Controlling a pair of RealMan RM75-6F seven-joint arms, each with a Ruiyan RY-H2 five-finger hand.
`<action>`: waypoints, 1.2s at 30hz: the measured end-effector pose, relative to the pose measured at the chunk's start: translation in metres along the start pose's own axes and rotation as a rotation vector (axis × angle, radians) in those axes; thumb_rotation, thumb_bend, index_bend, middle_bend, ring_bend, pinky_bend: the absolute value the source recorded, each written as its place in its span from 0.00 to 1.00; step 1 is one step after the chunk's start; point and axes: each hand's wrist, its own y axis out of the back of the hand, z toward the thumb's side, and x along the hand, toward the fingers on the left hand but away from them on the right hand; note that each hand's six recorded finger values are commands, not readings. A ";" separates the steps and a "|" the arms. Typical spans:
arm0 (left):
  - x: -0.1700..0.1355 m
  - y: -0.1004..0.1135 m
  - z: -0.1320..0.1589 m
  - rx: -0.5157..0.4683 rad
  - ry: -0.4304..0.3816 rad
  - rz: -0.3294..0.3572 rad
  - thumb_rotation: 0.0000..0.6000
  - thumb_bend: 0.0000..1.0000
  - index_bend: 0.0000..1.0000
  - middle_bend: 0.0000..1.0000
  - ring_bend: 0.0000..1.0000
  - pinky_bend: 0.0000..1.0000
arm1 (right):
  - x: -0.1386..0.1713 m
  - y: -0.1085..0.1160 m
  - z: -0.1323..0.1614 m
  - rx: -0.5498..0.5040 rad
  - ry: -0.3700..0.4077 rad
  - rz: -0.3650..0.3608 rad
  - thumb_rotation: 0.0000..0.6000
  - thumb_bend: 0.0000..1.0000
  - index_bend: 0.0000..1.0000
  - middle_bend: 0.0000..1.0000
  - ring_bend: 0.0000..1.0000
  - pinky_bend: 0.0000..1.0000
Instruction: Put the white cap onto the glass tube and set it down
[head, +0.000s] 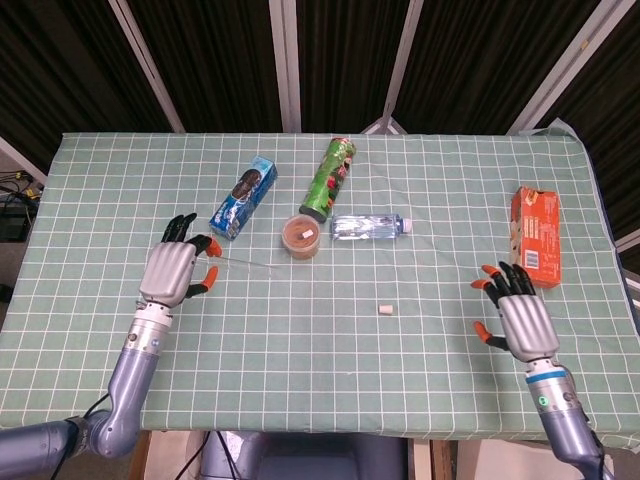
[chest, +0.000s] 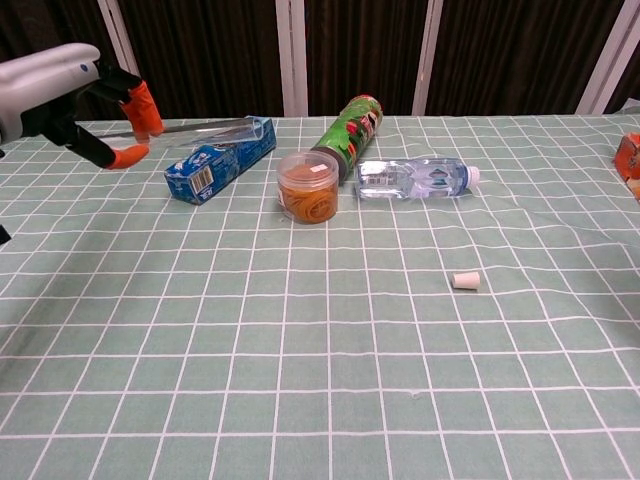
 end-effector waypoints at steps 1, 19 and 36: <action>-0.001 0.002 0.000 -0.001 -0.003 0.002 1.00 0.74 0.55 0.45 0.07 0.00 | -0.004 -0.004 0.005 -0.002 0.004 0.008 1.00 0.34 0.33 0.16 0.02 0.00; -0.004 0.023 -0.019 -0.012 0.007 0.003 1.00 0.75 0.55 0.45 0.07 0.00 | -0.054 -0.070 0.068 -0.040 -0.029 0.111 1.00 0.34 0.43 0.18 0.02 0.00; 0.001 0.018 -0.028 -0.007 0.013 -0.015 1.00 0.75 0.55 0.45 0.07 0.00 | -0.063 -0.089 0.092 -0.061 -0.020 0.134 1.00 0.34 0.44 0.18 0.02 0.00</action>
